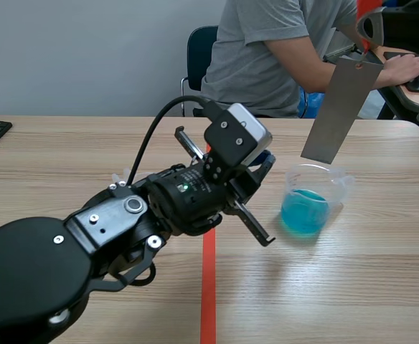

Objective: Do the redox reaction experiment.
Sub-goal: 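Raise the plate and point at it, then lower the plate into the blue solution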

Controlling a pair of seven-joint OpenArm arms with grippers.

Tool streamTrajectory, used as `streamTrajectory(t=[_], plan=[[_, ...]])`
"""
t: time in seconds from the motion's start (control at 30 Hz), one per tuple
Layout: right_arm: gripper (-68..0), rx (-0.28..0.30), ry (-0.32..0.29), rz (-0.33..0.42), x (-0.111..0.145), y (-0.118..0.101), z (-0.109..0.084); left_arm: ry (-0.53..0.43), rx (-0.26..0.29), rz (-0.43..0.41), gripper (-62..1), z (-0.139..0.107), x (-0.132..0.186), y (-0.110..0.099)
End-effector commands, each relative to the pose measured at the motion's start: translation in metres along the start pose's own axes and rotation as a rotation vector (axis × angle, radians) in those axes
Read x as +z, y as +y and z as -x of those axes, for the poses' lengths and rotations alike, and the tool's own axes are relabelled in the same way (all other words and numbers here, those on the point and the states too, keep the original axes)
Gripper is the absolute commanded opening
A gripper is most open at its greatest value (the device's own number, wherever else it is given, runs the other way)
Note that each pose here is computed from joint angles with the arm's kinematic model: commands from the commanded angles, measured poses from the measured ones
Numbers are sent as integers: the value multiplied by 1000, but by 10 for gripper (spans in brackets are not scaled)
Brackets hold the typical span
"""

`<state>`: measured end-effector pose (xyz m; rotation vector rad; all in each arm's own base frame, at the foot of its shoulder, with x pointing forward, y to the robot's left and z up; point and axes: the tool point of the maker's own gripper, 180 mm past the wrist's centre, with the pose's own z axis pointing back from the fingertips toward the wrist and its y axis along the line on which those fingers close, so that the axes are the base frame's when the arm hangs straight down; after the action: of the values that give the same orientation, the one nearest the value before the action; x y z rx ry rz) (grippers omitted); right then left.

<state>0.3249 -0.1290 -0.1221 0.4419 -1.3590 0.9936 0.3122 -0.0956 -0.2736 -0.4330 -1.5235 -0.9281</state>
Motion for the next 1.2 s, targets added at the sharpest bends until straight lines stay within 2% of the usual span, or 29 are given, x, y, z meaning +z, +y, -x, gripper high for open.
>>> streamTrajectory(t=[0.0, 0.2, 0.4, 0.67, 0.83, 1.17], plan=[[-669, 32, -26, 10, 4, -6, -14, -66, -8, -25, -577, -22, 6, 8], [-669, 32, -26, 10, 4, -6, -14, -89, -50, -29, -577, -36, 44, 13], [-669, 32, -26, 10, 4, -6, -14, -68, -94, -37, -577, -40, 84, 13], [-669, 32, -26, 10, 4, -6, -14, 7, -154, -76, -577, -32, 142, 20], [-669, 33, -24, 10, 4, -6, -14, 95, -183, -106, -577, -16, 175, 29], [-669, 31, -14, 10, 4, -6, -12, 300, -124, -132, -577, 23, 231, 29]])
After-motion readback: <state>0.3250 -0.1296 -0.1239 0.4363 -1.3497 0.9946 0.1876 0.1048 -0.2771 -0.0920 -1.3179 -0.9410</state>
